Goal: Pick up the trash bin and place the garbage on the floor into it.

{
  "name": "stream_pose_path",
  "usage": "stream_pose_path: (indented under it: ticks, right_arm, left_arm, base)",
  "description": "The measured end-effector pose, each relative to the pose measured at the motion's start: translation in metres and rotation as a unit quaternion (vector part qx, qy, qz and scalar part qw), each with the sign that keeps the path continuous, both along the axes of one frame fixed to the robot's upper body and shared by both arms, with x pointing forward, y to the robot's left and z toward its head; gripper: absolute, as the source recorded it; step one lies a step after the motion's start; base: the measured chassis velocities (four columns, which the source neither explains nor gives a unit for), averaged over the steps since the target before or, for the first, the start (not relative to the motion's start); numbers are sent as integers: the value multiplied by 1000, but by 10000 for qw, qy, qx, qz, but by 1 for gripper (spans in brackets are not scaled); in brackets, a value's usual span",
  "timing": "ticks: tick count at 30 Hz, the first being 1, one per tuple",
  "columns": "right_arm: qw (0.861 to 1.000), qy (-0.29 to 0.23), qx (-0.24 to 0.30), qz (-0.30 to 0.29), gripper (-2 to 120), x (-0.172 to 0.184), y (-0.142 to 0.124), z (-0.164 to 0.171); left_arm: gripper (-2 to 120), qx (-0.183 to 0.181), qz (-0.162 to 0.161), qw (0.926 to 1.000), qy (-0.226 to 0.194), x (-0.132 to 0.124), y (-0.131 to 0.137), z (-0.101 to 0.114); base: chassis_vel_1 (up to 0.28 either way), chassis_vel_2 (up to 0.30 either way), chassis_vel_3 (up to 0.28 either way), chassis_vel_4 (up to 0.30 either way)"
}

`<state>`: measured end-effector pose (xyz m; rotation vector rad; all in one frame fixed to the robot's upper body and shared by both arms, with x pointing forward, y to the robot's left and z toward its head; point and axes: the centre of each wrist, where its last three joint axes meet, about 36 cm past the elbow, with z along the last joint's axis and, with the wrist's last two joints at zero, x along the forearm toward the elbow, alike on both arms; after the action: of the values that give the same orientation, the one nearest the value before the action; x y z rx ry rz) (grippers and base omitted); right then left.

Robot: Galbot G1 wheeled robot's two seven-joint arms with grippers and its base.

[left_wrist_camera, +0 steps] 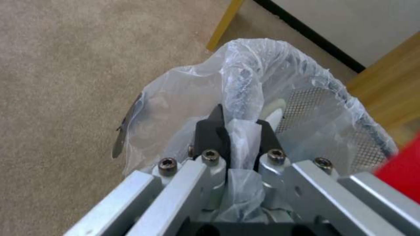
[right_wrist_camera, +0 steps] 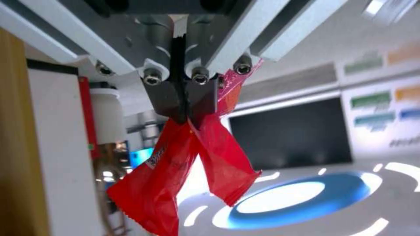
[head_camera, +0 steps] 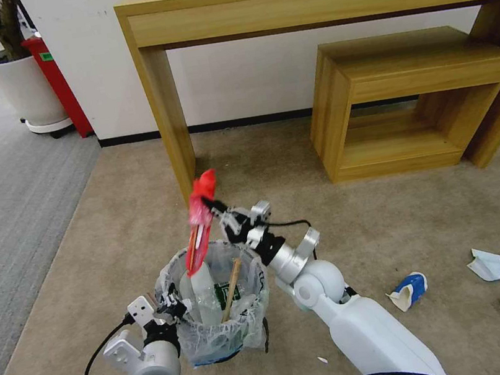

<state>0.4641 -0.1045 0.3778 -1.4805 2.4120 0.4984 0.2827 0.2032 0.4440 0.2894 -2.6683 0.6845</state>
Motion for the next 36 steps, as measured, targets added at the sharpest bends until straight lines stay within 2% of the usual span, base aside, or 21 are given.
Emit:
stream_pose_path:
  ticks: [9, 11, 12, 14, 16, 18, 24, 25, 28, 29, 32, 33, 36]
  right_arm:
    - [9975, -371, -565, 193, 0, -2, -32, -20]
    - [9967, -411, -665, 199, 6, -3, -37, -25]
    - [9964, -413, -707, 205, 13, -4, -39, -28]
    - [9962, -411, -730, 216, 15, -5, -40, -30]
    - [9960, -414, -757, 232, 28, -6, -43, -32]
    - [9960, -417, -759, 235, 30, -6, -43, -32]
    - [9958, -532, -724, 164, 56, -5, -49, -21]
    - [9958, -532, -724, 164, 56, -5, -49, -21]
    - [9966, -545, -619, -16, 71, -5, -58, -13]
    - [9966, -545, -619, -16, 71, -5, -58, -13]
    - [9969, -551, -545, -165, 84, -7, -69, -7]
    - [9969, -551, -545, -165, 84, -7, -69, -7]
    - [9967, -537, -200, -582, 97, -12, -80, 11]
  left_arm:
    - [3, 2, 33, 10000, -21, 0, 1, 1]
    - [3, 4, 47, 10000, -43, -1, 2, 3]
    - [3, 1, 56, 10000, -53, -2, 2, 4]
    - [3, 5, 70, 10000, -61, -2, 3, 5]
    - [3, 17, 98, 9999, -75, -3, 5, 7]
    - [3, 23, 104, 9999, -83, -4, 6, 8]
    - [3, 38, 156, 9998, -121, -5, 11, 12]
    - [3, 38, 156, 9998, -121, -5, 11, 12]
    - [3, 43, 213, 9996, -167, -4, 17, 15]
    - [3, 43, 213, 9996, -167, -4, 17, 15]
    - [3, 24, 242, 9995, -202, -3, 22, 19]
    - [3, 24, 242, 9995, -202, -3, 22, 19]
    - [3, -17, 277, 9993, -248, -2, 28, 24]
  base:
    - [0, 0, 0, 0]
    - [0, 0, 0, 0]
    - [0, 0, 0, 0]
    - [0, 0, 0, 0]
    - [0, 0, 0, 0]
    - [0, 0, 0, 0]
    - [0, 0, 0, 0]
    - [0, 0, 0, 0]
    - [0, 0, 0, 0]
    - [0, 0, 0, 0]
    - [0, 0, 0, 0]
    - [0, 0, 0, 0]
    - [0, 0, 0, 0]
